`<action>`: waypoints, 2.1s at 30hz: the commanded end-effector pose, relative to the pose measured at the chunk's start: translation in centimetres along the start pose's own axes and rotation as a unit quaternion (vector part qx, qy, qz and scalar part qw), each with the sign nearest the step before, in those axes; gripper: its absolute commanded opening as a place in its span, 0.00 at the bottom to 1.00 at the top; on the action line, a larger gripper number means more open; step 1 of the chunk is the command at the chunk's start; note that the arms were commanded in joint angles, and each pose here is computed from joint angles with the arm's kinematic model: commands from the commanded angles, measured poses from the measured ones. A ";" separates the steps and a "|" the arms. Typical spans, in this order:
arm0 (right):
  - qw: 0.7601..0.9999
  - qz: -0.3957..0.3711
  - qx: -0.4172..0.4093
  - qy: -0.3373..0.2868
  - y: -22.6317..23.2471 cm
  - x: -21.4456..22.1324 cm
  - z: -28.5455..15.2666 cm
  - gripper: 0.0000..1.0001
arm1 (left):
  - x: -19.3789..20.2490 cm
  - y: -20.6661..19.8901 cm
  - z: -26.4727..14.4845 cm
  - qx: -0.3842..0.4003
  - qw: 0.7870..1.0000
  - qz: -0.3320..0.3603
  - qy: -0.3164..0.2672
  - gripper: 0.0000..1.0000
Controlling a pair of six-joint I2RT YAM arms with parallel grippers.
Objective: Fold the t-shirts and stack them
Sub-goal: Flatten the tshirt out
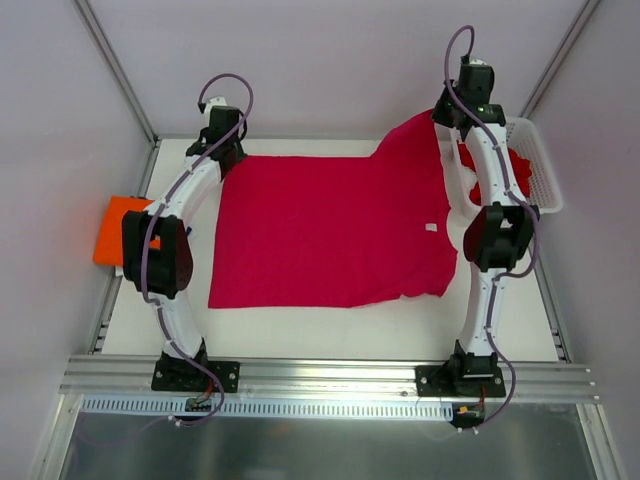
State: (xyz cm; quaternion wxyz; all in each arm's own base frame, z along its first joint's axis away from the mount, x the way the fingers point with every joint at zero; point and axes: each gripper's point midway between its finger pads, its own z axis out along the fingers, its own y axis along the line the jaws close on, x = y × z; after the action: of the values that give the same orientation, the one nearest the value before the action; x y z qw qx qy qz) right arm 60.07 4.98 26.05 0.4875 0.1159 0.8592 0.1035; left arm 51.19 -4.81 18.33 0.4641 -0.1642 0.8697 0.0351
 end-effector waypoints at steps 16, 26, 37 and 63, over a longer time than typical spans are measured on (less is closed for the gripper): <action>0.938 0.010 -0.232 -0.258 11.2 -15.7 -27.3 0.01 | -16.7 -4.8 -25.0 0.246 0.936 -0.024 -0.252 0.00; 0.818 -0.042 -0.337 -0.463 13.3 -17.0 -58.5 0.00 | -19.9 0.8 -51.6 0.417 0.816 -0.050 -0.398 0.00; 0.751 -0.031 -0.389 -0.532 13.1 -15.2 -69.2 0.01 | -18.5 5.7 -65.5 0.534 0.718 -0.051 -0.444 0.00; 0.968 0.011 -0.173 -0.184 5.7 -7.9 -16.7 0.00 | -5.3 -1.3 -13.2 0.126 0.978 -0.077 -0.147 0.00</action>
State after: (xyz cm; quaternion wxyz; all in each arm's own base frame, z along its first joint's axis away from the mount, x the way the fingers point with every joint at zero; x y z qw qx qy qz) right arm 44.51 7.79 46.98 0.6681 0.0497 0.6995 0.2486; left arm 39.47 -9.45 28.06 0.5514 -0.1084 0.8211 -0.0997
